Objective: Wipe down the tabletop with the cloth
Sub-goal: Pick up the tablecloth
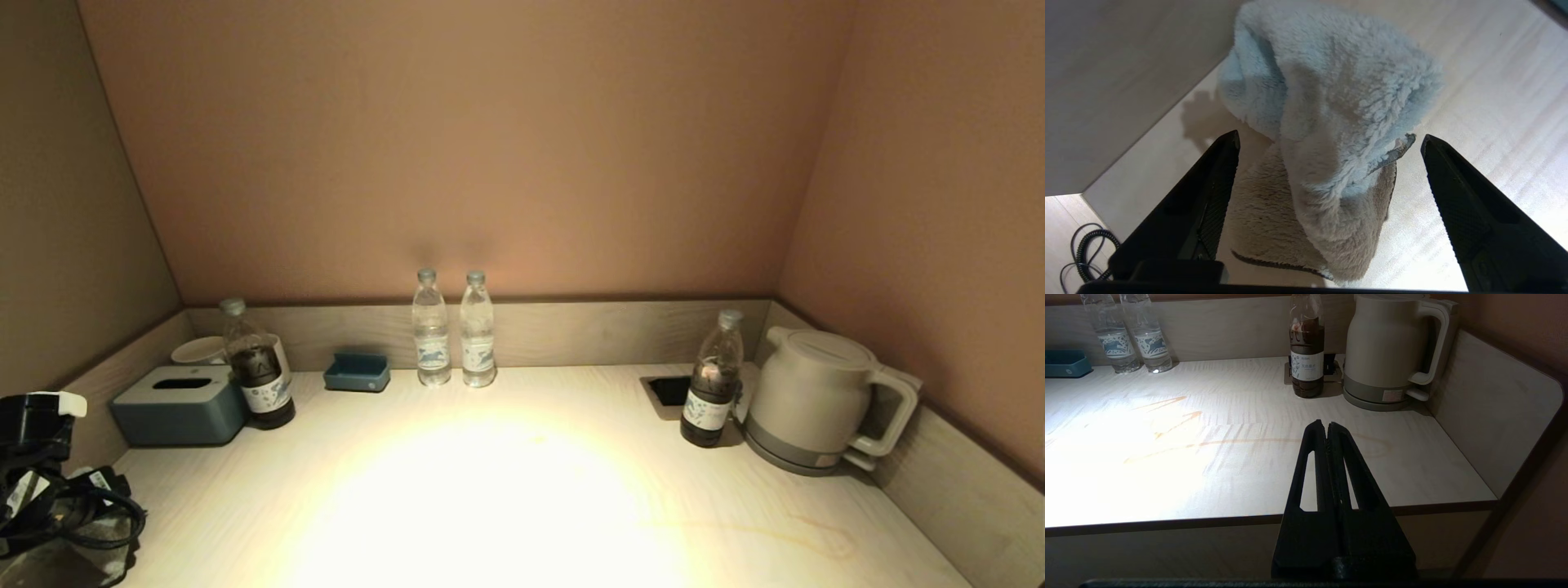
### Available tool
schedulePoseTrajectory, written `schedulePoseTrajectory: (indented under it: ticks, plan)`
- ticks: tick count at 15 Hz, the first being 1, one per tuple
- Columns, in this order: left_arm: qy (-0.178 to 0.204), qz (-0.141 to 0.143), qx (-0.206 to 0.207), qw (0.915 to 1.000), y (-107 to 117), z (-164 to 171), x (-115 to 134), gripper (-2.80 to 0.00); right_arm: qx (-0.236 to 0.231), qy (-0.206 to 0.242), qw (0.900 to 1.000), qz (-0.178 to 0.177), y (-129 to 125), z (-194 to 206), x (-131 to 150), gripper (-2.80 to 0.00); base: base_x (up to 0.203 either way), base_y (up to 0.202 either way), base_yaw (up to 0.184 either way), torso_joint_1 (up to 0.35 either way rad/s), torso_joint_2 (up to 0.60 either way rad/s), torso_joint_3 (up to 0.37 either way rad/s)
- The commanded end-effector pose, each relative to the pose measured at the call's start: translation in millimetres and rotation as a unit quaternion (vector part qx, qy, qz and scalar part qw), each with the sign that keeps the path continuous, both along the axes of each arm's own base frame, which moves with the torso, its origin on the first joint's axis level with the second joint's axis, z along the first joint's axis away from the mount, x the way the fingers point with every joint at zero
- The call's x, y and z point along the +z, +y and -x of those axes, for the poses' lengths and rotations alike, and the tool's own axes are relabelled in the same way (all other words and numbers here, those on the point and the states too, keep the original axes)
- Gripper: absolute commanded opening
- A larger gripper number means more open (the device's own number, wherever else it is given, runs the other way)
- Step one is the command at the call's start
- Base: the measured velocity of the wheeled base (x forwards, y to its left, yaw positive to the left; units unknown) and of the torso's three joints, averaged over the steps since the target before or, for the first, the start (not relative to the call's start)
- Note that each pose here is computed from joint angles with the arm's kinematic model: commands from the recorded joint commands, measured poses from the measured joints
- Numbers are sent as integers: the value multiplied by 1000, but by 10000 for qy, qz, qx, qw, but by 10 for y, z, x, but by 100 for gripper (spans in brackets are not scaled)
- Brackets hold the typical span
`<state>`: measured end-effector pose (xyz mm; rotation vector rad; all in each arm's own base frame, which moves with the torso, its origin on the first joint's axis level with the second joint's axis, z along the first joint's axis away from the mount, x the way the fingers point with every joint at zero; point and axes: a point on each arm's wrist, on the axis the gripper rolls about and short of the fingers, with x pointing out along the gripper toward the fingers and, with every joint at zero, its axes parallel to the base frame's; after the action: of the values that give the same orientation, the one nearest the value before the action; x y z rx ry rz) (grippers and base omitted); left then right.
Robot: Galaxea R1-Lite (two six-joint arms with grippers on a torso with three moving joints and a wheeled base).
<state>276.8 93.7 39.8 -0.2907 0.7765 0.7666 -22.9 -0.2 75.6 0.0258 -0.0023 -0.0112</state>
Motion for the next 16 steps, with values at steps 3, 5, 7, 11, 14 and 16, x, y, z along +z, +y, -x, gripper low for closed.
schedulePoseTrajectory:
  ticks: [3,5,7,11,14,16]
  plan:
    - [118,46,20,9999,18,-30,-118,-280,-2,3,10000,-2,0,-1,0,-280,0,0,0,0,0,0]
    - [125,48,17,9999,20,-35,-136,-280,3,3,10000,-2,0,-1,0,-280,0,0,0,0,0,0]
    - [112,51,25,9999,25,-51,-172,-280,-5,3,10000,-2,0,-1,0,-280,0,0,0,0,0,0]
    - [-73,25,19,10000,26,-59,-108,-280,3,3,10000,-2,0,-1,0,-280,0,0,0,0,0,0]
    - [-456,-55,-10,9989,-10,2,135,-280,-5,3,10000,-2,0,-1,0,-280,0,0,0,0,0,0]
    - [-806,-85,-139,9966,-101,42,352,-280,2,3,10000,-2,0,-1,0,-280,0,0,0,0,0,0]
